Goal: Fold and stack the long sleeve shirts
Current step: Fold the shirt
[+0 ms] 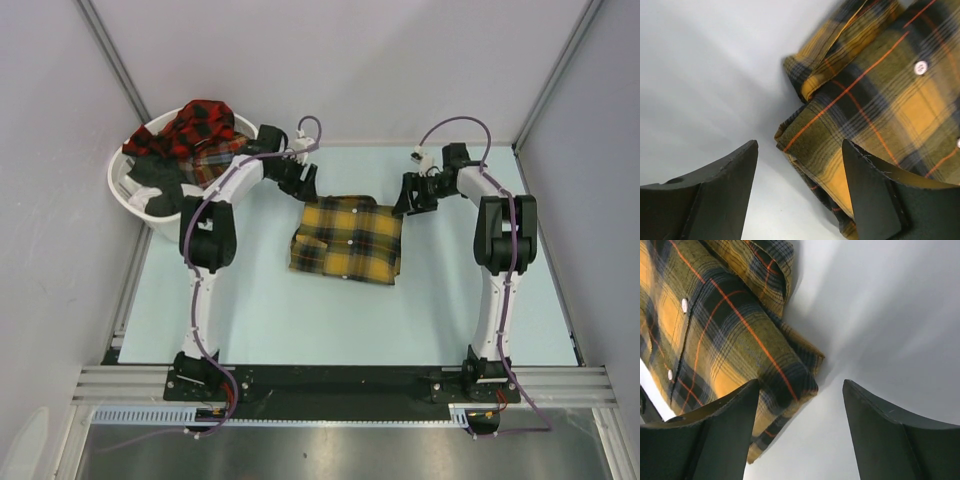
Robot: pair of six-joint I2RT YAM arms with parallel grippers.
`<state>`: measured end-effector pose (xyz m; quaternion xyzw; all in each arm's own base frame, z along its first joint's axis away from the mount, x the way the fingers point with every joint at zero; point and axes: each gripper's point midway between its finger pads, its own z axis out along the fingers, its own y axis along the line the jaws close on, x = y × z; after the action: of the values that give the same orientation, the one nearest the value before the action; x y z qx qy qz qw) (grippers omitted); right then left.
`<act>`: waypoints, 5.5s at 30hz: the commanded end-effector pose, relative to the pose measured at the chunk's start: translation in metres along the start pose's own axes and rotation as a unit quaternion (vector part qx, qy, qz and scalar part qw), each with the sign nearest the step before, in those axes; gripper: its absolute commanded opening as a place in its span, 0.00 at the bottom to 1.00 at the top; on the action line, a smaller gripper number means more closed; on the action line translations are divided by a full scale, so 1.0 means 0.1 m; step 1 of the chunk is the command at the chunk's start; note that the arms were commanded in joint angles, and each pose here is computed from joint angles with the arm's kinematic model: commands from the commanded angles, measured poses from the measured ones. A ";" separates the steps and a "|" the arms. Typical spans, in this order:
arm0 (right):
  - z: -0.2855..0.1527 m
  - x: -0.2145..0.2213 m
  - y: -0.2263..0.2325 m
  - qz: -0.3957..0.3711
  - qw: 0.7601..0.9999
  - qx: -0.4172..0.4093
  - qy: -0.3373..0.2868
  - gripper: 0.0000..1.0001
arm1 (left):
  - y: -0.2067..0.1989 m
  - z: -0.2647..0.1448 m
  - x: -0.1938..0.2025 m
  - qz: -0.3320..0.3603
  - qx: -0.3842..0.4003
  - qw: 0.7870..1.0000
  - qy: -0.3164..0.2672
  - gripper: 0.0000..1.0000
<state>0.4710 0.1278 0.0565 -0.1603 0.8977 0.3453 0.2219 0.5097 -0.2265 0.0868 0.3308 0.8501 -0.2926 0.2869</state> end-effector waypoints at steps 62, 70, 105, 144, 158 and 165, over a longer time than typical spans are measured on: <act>0.25 0.76 1.28 0.203 0.947 -0.247 0.045 1.00 | -1.79 0.27 0.81 -0.375 0.159 0.910 -0.078 0.99; 0.25 1.01 0.51 0.285 0.939 -0.186 0.057 1.00 | -1.34 0.09 1.73 -0.447 0.090 0.890 -0.018 0.99; 0.04 -0.81 1.00 0.060 0.984 -0.160 -0.049 1.00 | -1.11 -0.91 -0.09 -0.273 0.121 0.922 -0.246 0.99; 0.33 2.50 2.10 -0.523 0.776 -0.136 0.324 0.00 | -0.55 -2.44 0.94 -0.217 -0.135 0.949 -0.183 0.94; 0.99 0.99 2.64 -0.411 0.911 0.014 0.041 0.81 | -0.57 -2.12 0.81 -0.212 -0.101 0.958 -0.164 0.97; 1.60 0.70 2.64 -0.442 0.892 0.098 0.007 0.77 | -0.50 -2.24 0.88 -0.236 -0.122 0.948 -0.176 0.99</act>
<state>0.3051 0.3903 0.0593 -0.5580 0.7541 0.1723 0.3003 0.3442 -0.0796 0.1667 0.0398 0.8828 -0.3073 0.3529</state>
